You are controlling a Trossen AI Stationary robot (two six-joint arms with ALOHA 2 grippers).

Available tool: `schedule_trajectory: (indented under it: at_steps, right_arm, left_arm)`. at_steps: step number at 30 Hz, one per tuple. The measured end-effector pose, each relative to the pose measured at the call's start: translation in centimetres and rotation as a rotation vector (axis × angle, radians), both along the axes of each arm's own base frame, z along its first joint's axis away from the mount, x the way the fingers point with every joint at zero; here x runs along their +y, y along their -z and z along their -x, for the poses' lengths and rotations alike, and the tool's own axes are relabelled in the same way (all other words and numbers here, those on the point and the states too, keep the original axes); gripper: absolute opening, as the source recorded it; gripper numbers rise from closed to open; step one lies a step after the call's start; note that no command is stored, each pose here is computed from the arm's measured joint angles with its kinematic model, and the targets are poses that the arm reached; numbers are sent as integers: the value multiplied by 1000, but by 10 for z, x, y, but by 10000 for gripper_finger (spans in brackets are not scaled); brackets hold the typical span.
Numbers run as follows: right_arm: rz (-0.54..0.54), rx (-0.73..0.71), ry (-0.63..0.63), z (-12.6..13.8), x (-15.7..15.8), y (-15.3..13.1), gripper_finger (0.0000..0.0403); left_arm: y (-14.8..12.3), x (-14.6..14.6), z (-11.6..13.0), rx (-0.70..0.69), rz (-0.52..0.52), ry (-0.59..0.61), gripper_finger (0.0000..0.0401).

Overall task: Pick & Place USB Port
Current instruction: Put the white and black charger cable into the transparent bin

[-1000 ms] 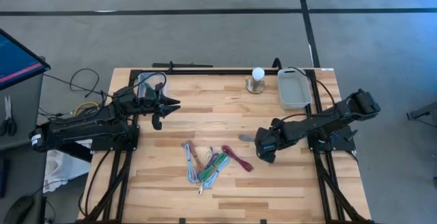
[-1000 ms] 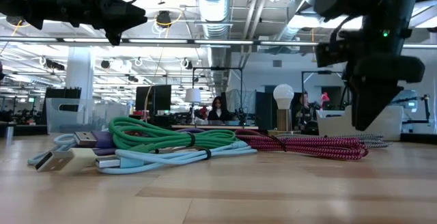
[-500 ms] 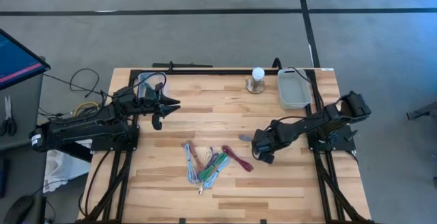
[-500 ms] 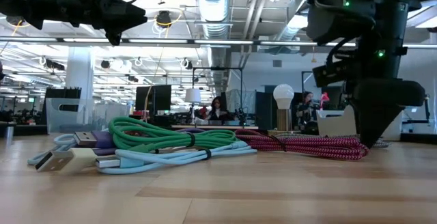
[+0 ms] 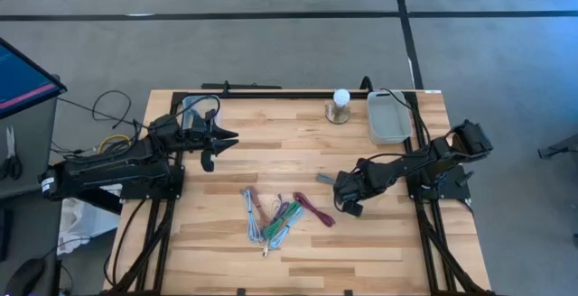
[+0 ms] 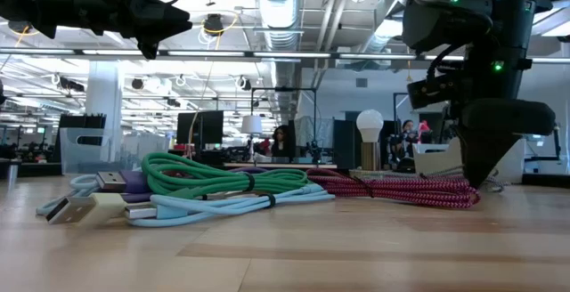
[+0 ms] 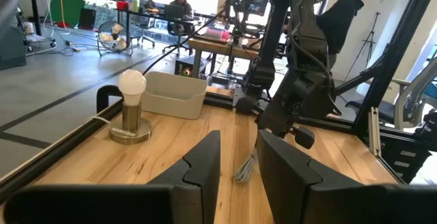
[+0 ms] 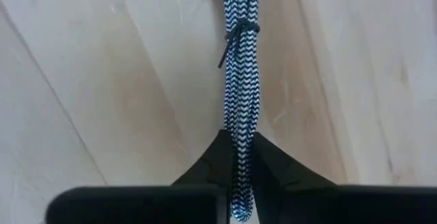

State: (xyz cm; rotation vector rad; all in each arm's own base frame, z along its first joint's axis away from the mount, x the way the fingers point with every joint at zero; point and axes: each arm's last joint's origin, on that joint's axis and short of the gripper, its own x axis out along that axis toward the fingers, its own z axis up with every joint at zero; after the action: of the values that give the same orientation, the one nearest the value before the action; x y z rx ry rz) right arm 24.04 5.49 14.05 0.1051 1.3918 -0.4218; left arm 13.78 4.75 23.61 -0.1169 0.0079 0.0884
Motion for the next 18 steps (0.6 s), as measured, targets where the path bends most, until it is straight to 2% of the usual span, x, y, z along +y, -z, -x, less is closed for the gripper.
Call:
schedule_trajectory:
  at_steps: [11, 18]
  right_arm:
    - [93, -128, -12, 2, -8, -24, 10]
    - [119, -377, -64, -6, -18, -55, 9]
  left_arm:
    - [-1, 0, 0, -7, -3, 0, 97]
    - [-3, 0, 0, -33, -14, 0, 97]
